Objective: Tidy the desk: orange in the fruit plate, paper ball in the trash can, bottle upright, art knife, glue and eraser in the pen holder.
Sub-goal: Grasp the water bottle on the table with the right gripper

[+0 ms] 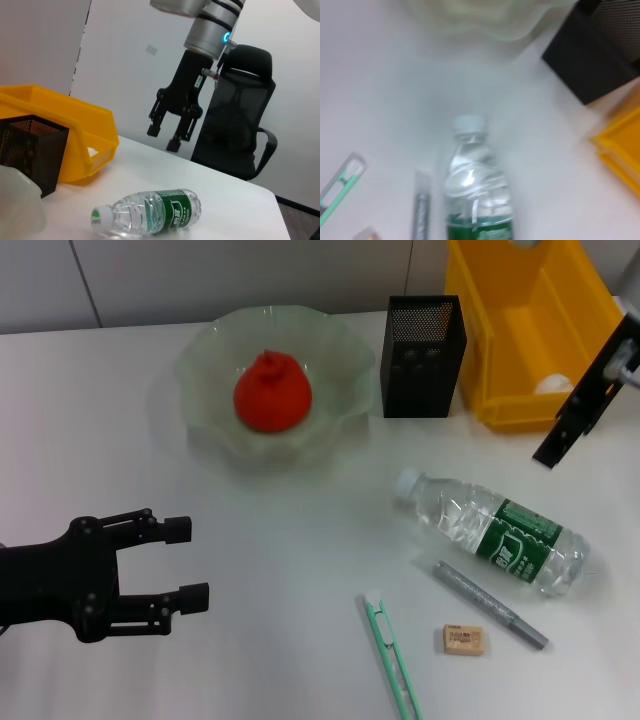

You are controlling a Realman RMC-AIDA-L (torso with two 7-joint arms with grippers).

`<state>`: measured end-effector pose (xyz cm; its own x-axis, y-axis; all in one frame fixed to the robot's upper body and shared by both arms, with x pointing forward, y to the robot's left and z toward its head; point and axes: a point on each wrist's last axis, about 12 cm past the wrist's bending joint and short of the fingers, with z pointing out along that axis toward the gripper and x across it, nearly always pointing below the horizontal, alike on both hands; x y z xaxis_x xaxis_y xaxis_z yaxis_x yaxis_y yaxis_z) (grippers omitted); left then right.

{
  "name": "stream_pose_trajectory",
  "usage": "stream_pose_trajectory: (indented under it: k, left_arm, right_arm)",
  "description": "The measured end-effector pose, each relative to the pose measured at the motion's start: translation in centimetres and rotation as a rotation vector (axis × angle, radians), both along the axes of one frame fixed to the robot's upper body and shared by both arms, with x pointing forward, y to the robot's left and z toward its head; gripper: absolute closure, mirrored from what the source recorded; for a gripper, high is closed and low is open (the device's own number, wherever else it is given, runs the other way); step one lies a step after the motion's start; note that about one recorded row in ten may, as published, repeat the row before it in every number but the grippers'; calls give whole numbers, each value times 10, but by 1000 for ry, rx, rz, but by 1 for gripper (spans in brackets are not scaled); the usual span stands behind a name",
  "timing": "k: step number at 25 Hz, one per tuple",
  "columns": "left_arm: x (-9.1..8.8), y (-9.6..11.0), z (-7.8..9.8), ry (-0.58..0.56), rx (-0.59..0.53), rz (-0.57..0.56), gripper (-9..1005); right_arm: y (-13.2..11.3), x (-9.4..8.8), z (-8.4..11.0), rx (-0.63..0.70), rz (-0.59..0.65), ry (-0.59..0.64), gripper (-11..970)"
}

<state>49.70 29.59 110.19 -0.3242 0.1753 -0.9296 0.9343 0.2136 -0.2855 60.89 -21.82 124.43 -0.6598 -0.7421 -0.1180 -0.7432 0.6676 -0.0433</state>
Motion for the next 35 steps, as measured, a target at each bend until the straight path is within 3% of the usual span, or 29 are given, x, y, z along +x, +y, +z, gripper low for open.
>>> stream_pose_trajectory:
  k: [7, 11, 25, 32, 35]
  left_arm:
    - [-3, 0, -3, 6, -4, 4, 169]
    - [-6, 1, -5, 10, -7, 8, 169]
    - [-10, 3, -8, 18, -8, 18, 171]
    - [-9, 4, -7, 16, -5, 18, 172]
    - [-9, 4, -7, 10, -4, 16, 172]
  right_arm:
    - [34, -6, -26, -27, 167, 59, 257]
    - [39, -5, -38, -55, 190, 78, 257]
    - [48, 1, -58, -44, 140, 117, 257]
    - [50, 2, -59, -67, 122, 104, 135]
    - [50, 2, -59, -67, 122, 103, 149]
